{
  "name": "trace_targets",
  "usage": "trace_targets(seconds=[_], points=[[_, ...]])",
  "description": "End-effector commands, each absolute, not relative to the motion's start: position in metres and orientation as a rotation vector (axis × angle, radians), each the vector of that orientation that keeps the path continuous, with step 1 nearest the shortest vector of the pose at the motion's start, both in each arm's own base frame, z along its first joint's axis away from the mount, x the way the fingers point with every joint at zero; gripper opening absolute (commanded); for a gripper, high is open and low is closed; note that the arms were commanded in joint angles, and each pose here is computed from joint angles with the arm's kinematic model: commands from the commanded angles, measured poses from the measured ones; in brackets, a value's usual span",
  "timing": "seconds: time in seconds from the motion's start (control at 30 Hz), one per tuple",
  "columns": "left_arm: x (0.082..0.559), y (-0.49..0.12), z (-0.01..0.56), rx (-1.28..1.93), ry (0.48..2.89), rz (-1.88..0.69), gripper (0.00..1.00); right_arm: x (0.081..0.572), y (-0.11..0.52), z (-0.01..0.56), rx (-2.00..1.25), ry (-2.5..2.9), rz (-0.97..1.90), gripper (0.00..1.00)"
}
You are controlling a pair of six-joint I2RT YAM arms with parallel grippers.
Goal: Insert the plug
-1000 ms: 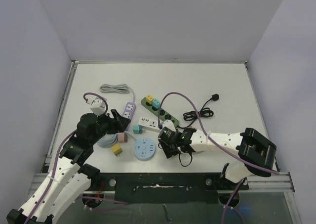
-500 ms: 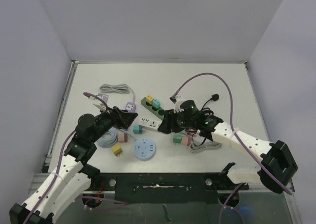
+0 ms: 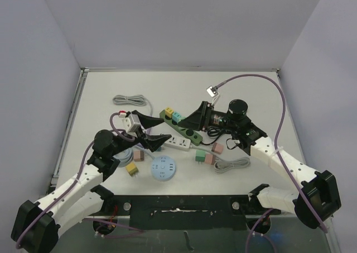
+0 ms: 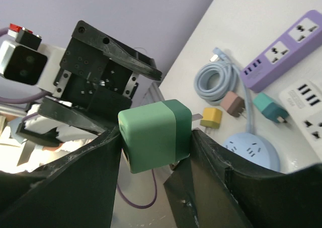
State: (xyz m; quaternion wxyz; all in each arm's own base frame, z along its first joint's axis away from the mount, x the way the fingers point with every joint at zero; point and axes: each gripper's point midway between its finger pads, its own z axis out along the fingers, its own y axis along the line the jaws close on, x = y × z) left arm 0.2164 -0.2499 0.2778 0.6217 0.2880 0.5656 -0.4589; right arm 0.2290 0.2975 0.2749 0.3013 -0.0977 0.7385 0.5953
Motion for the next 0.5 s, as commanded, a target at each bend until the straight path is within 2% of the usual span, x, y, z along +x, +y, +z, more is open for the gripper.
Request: trace_targets(seconds=[0.0, 0.47], points=[[0.196, -0.263, 0.311, 0.905, 0.966, -0.957, 0.67, 0.205, 0.301, 0.321, -0.356, 1.811, 1.753, 0.45], [0.207, -0.295, 0.325, 0.911, 0.84, -0.921, 0.65, 0.201, 0.306, 0.317, -0.343, 1.832, 1.787, 0.45]])
